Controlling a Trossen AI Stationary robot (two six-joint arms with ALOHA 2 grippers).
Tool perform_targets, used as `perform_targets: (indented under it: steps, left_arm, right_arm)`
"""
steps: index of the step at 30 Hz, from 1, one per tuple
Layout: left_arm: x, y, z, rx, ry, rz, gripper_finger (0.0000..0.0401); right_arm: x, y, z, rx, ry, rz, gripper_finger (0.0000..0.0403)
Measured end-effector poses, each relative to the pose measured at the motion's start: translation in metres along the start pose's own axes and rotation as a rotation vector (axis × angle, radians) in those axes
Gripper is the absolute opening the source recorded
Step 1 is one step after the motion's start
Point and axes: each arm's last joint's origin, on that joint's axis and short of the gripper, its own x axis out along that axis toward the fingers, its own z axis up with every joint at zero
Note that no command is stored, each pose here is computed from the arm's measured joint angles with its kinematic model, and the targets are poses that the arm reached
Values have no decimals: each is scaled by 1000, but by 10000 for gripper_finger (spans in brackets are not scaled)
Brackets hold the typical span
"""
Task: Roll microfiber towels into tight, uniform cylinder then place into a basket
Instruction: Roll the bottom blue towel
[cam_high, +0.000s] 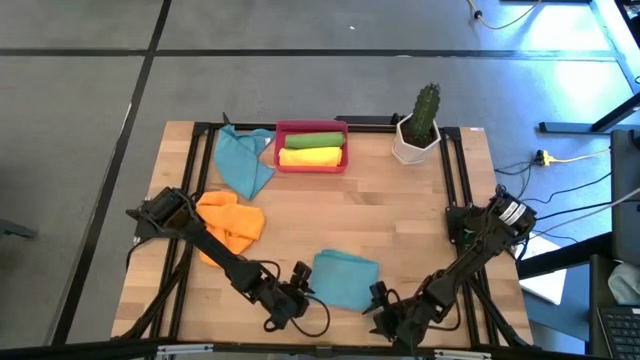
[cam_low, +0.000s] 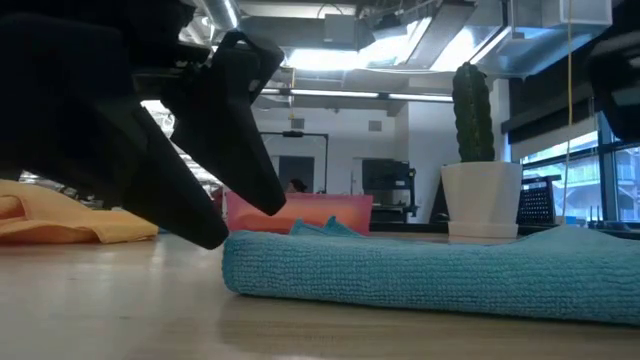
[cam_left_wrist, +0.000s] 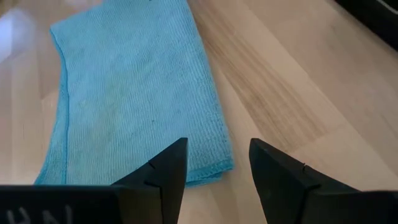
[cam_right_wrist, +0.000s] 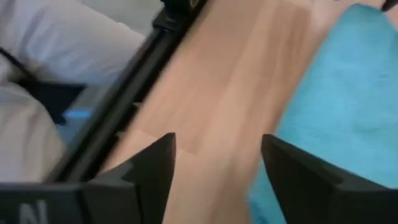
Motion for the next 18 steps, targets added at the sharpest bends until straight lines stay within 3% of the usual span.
perform_targets:
  steps: [4,18]
  left_arm:
    - [0,0,0,-1,-4,0,164]
    - [20,-3,-10,11,28,21,164]
  right_arm:
    - [-1,0,2,-38,-2,-41,256]
    - [11,-2,-17,-70,95,-161,217]
